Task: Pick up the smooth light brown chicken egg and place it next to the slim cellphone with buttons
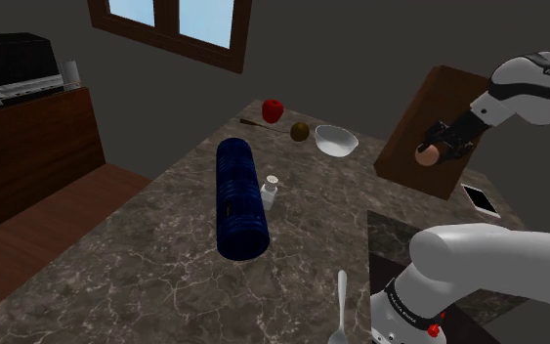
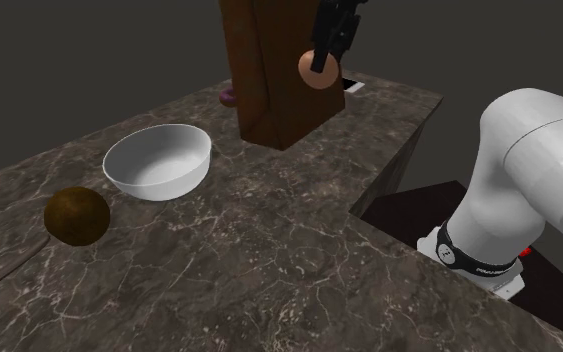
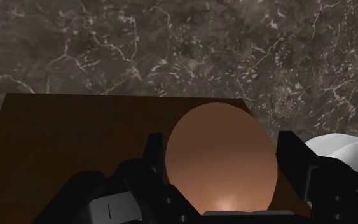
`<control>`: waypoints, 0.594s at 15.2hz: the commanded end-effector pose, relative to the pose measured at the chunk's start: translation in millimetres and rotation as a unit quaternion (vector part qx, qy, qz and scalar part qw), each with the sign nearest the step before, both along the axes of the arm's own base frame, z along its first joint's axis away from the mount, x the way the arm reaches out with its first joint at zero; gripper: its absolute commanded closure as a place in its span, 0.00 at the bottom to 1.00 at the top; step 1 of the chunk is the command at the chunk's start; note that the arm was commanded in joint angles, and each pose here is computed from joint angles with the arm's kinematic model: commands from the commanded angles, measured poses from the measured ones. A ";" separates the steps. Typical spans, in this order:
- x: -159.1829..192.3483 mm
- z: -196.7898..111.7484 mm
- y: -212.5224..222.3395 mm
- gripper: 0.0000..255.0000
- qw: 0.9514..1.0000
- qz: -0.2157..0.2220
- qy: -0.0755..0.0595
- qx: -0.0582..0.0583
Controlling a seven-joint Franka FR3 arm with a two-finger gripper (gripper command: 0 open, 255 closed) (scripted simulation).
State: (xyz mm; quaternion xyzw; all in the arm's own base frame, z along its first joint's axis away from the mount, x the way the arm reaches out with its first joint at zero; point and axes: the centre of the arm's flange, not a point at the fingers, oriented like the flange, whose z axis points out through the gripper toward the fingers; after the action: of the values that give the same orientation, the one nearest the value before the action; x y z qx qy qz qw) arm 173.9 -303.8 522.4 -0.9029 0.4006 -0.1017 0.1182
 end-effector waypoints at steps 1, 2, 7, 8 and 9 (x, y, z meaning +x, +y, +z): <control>-8.8 -4.1 -25.2 1.00 1.000 0.000 0.000 -0.001; -13.3 -5.6 -37.5 1.00 1.000 0.000 0.000 -0.001; -35.5 -12.9 -99.3 1.00 1.000 0.000 0.000 -0.001; -39.9 -14.4 -111.6 1.00 1.000 0.000 0.000 -0.001; -44.3 -15.9 -123.9 1.00 1.000 0.000 0.000 -0.001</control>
State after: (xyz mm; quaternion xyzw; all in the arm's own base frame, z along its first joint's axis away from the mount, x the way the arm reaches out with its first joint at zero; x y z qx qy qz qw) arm 136.7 -413.6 509.8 -0.9023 0.3996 -0.1055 0.1225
